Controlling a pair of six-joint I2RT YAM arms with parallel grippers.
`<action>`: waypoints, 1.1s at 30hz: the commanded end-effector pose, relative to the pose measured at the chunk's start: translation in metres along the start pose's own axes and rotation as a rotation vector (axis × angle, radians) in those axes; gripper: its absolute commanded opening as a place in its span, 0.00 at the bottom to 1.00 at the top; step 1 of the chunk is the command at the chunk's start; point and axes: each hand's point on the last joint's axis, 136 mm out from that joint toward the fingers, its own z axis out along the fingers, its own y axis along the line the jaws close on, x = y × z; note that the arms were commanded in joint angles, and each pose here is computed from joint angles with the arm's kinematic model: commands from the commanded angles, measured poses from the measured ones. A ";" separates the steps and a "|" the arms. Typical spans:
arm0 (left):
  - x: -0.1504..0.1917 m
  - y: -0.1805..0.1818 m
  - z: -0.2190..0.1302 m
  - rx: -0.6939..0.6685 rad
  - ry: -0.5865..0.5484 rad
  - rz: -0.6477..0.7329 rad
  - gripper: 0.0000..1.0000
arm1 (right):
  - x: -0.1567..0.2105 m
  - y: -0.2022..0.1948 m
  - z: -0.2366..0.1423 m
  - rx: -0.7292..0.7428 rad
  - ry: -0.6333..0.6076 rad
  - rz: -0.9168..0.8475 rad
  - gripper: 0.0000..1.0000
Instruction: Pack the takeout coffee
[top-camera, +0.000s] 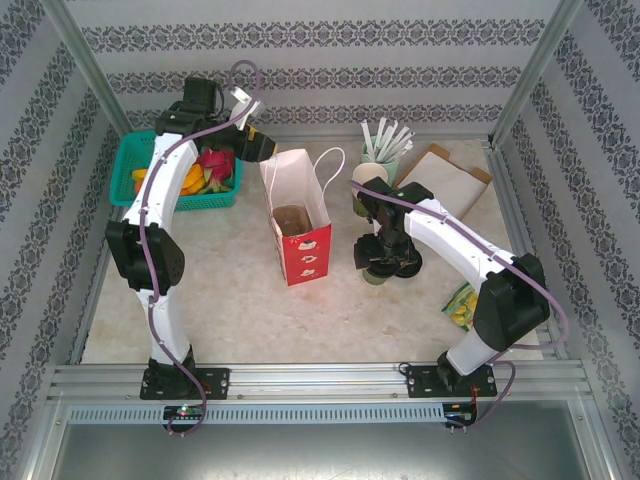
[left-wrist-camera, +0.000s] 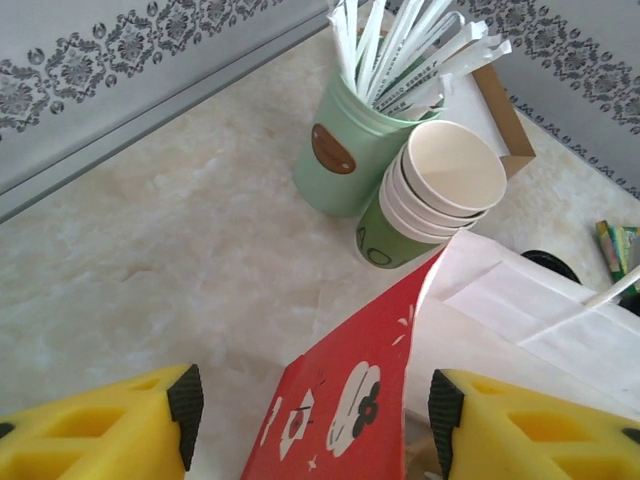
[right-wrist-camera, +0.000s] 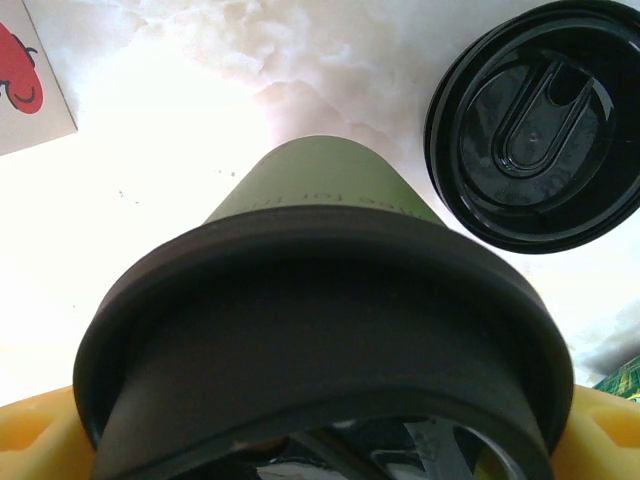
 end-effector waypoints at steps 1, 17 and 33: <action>0.000 -0.012 0.005 0.051 0.016 0.033 0.59 | 0.009 0.000 -0.005 0.006 0.003 -0.024 0.50; 0.010 -0.014 0.021 0.059 0.071 0.089 0.39 | 0.014 -0.002 -0.010 0.019 -0.004 -0.024 0.50; -0.001 -0.051 -0.001 0.151 0.011 0.072 0.00 | 0.041 -0.010 -0.051 0.001 -0.005 -0.020 0.50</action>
